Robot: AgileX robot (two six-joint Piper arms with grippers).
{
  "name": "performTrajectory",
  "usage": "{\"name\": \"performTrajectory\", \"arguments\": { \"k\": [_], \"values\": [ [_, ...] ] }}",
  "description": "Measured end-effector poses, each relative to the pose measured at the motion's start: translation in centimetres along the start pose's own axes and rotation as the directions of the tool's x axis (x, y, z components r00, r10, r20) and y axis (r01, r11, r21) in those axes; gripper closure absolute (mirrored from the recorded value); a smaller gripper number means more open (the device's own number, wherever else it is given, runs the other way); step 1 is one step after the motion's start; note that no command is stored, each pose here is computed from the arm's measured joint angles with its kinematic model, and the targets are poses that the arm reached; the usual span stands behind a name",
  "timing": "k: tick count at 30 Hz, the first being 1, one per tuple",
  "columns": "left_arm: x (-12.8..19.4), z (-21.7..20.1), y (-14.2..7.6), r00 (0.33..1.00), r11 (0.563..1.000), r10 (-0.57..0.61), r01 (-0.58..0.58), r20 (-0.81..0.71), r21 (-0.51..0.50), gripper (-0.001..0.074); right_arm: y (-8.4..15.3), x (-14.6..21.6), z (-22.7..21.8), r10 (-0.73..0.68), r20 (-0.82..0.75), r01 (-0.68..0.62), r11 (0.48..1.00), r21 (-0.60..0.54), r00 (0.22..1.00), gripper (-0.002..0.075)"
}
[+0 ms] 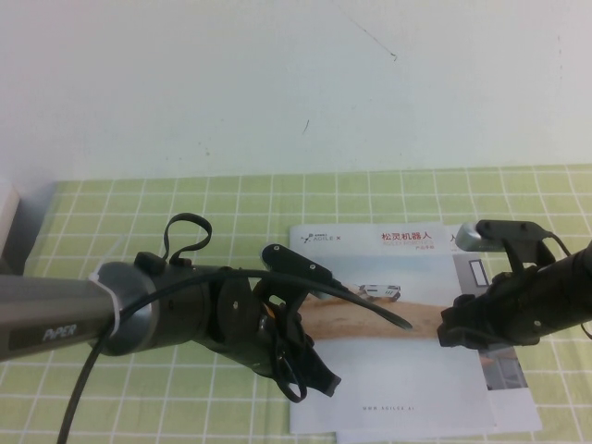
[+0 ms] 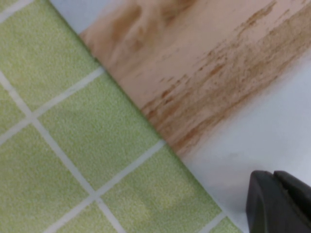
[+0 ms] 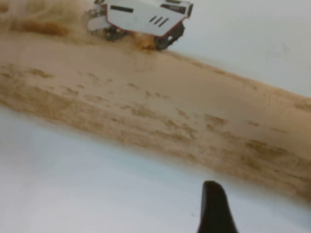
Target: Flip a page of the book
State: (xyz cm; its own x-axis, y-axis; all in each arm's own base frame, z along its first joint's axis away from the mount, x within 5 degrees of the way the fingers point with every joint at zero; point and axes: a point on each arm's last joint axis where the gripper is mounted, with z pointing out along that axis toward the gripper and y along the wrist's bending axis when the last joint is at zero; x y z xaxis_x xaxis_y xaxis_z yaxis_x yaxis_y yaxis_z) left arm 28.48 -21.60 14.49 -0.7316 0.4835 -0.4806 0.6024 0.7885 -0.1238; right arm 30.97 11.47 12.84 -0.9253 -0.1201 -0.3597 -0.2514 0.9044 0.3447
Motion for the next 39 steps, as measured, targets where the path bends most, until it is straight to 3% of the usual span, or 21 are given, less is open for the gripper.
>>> {"name": "performTrajectory", "arguments": {
  "k": [20, 26, 32, 39],
  "values": [
    [0.0, 0.0, 0.0, 1.0, 1.0, 0.0, 0.0, -0.001, 0.001, 0.0738, 0.7, -0.6, -1.4, 0.013, 0.07, -0.011, 0.999, -0.031, 0.997, 0.0317],
    [0.0, 0.0, 0.0, 1.0, 1.0, 0.0, 0.0, -0.001, 0.001, 0.0738, 1.6, -1.3, -2.0, 0.024, 0.144, -0.006, 0.992, -0.127, 0.989, 0.0328],
    [0.0, 0.0, 0.0, 1.0, 1.0, 0.0, 0.0, -0.001, 0.001, 0.0738, 3.2, -1.8, -2.4, 0.029, 0.207, 0.031, 0.958, -0.284, 0.978, 0.0391],
    [0.0, 0.0, 0.0, 1.0, 1.0, 0.004, -0.004, -0.001, 0.001, 0.0738, 3.5, -2.0, -2.4, 0.016, 0.231, 0.058, 0.95, -0.307, 0.973, 0.0422]
  ]
}}
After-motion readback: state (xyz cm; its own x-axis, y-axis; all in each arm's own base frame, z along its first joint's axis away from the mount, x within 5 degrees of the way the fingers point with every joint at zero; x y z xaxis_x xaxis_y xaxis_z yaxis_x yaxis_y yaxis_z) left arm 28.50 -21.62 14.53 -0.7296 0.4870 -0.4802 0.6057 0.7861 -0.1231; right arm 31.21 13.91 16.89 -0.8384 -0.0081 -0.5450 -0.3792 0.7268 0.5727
